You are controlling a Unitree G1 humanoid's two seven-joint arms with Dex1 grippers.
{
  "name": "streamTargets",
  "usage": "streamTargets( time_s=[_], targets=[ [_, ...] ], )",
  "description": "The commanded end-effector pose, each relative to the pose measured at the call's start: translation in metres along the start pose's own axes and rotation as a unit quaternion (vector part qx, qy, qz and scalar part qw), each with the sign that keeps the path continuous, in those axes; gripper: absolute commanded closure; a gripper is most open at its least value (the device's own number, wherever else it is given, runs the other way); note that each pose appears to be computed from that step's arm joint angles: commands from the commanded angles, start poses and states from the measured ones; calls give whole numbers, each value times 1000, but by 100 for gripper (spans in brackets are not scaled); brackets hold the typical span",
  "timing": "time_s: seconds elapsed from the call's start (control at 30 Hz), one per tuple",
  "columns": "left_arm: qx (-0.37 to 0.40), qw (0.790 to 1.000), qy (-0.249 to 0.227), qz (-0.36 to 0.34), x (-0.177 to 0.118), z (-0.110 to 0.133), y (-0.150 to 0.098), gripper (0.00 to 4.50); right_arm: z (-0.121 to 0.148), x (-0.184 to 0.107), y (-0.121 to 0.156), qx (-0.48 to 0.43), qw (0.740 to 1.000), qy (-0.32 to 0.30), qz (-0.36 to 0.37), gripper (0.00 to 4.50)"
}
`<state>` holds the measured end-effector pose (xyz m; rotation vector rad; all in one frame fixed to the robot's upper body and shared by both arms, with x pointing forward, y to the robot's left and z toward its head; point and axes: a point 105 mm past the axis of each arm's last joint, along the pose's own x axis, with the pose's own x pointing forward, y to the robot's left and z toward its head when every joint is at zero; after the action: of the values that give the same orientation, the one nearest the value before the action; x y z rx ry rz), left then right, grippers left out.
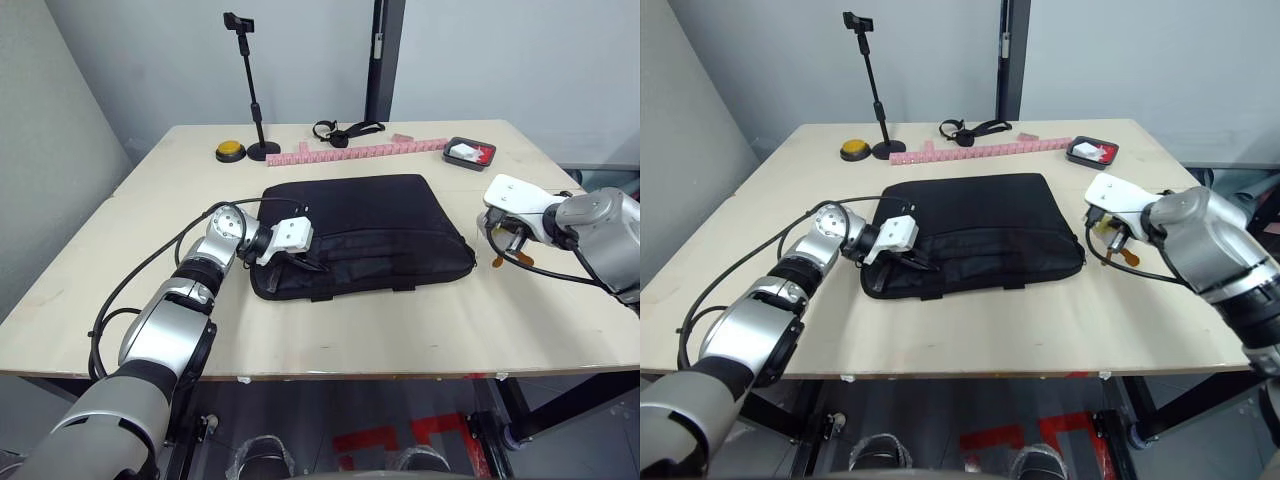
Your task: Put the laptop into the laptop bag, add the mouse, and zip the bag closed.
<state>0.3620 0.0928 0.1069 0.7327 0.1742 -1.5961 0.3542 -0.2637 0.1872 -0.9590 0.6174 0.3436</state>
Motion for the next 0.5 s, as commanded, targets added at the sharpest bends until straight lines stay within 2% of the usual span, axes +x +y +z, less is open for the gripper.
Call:
streamTargets(
  time_s=[0.03,0.2,0.5],
  targets=[
    [-62,993,71,-65,9,-43,-36,450,6,-4,-18,-37,998,13,-52,444],
    [-62,993,72,-68,9,-44,-37,450,-4,4,-23,-68,994,48,-70,444],
    [-61,993,74,-73,9,-45,-39,450,4,15,-29,-83,992,47,-85,444]
  ],
)
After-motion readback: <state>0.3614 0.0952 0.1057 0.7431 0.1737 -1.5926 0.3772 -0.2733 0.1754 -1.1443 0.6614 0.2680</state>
